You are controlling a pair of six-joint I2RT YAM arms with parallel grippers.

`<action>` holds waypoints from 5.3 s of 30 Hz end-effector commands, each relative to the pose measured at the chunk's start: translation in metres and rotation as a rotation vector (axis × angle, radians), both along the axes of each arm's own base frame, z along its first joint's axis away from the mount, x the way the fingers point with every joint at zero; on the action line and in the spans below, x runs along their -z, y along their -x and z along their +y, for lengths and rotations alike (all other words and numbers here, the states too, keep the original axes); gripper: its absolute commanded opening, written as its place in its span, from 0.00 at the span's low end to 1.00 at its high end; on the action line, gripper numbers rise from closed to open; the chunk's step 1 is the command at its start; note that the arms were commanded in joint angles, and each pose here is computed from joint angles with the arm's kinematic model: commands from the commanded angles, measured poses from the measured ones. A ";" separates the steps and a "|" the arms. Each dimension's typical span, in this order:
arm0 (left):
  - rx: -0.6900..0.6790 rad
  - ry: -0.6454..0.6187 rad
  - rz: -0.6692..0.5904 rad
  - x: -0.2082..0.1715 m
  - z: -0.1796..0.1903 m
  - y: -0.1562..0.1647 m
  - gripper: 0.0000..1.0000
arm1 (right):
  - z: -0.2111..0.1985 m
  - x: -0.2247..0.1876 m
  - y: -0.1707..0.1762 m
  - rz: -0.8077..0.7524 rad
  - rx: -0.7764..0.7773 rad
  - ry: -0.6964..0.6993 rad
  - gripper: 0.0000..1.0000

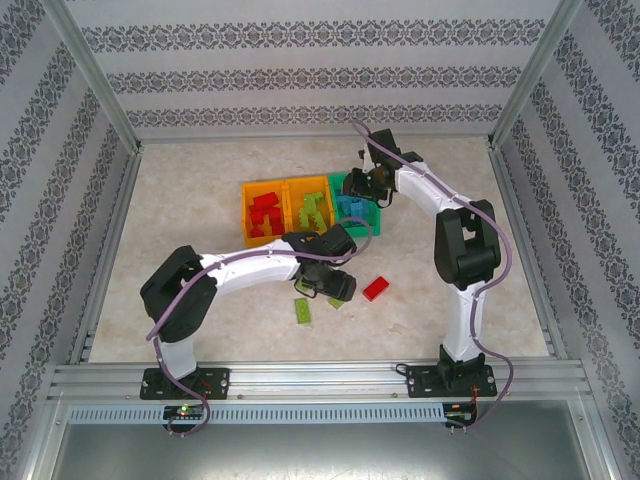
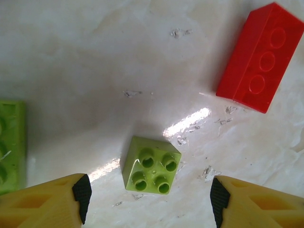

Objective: Sort the legos into containers by color

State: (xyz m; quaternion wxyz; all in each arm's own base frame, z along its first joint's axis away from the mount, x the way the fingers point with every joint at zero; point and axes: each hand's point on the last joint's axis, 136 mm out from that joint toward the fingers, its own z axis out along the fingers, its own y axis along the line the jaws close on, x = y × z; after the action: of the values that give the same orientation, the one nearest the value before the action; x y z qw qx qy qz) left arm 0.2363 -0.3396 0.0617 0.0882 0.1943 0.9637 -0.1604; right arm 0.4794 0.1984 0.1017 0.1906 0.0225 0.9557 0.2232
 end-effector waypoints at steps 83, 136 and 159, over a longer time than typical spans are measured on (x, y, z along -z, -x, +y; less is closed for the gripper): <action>-0.343 -0.174 -0.218 -0.046 0.101 -0.242 0.58 | -0.069 0.057 0.260 0.117 0.389 -0.051 0.82; -0.335 0.118 -0.406 -0.082 0.149 -0.105 1.00 | 0.023 0.010 0.190 -0.046 -0.031 -0.002 0.23; -0.423 0.080 -0.355 -0.036 0.178 -0.038 1.00 | 0.151 -0.085 0.032 -0.135 -0.234 -0.360 0.23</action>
State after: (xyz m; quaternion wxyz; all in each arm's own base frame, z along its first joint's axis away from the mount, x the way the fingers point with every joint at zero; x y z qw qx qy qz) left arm 0.2752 -0.1663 0.0928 0.2723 0.0360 0.9517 -0.1371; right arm 0.4479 0.3289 0.1715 0.2305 -0.0530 0.8969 0.3736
